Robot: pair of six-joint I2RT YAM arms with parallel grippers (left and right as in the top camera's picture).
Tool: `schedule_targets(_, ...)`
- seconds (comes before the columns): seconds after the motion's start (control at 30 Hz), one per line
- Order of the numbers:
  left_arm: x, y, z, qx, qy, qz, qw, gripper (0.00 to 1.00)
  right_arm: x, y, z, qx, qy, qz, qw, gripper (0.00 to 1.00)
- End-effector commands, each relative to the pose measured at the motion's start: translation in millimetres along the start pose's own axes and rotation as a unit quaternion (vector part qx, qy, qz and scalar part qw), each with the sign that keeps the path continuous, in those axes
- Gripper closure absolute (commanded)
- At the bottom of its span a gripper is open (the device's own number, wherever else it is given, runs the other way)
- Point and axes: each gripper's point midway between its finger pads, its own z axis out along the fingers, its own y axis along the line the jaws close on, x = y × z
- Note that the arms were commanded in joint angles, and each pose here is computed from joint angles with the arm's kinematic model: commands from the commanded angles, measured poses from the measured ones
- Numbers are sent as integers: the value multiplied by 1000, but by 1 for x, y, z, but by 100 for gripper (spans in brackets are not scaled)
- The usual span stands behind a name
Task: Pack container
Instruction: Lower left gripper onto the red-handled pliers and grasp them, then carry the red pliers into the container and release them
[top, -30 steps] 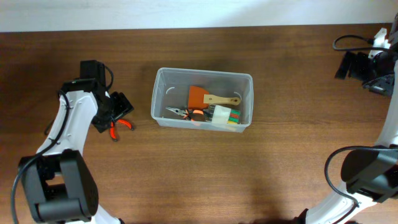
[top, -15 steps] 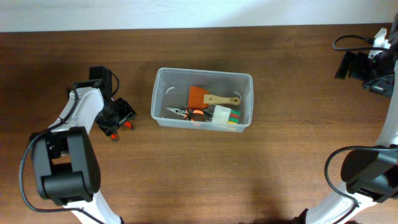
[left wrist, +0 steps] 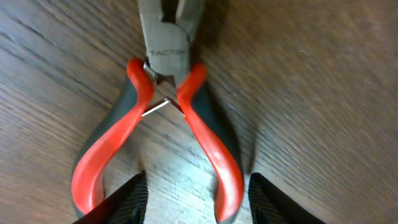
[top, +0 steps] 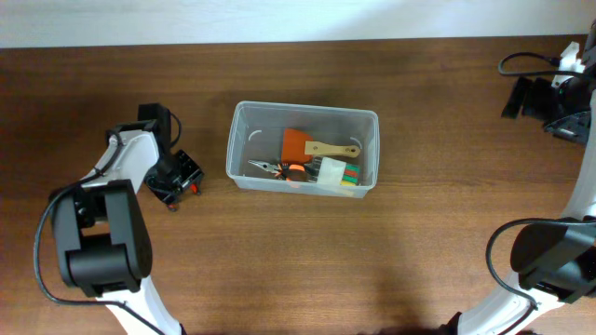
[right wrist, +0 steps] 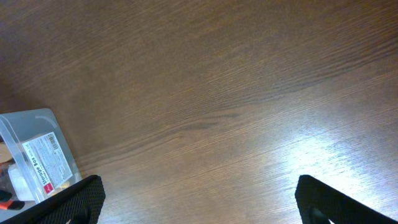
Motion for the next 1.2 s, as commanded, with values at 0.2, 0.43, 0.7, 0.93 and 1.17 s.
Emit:
schedule_targets(0.2,-5,-3,14,4,4,-28,1000,59,1,2,0,-5,1,6,1000,2)
schedule_targets(0.43,-4,-3,14,3,5,-28,1000,80,1,2,0,-5,1,6,1000,2)
schedule_targets(0.7,-7,-3,13,2,0,25,1000,98,1,2,0,-5,1,6,1000,1)
schedule_targets(0.93,-28,-27,-30,17,-27,173,984,98,1,2,0,-5,1,6,1000,1)
schedule_targets(1.17,-56,-89,-159,56,-136,341,929,98,1,2,0,-5,1,6,1000,2)
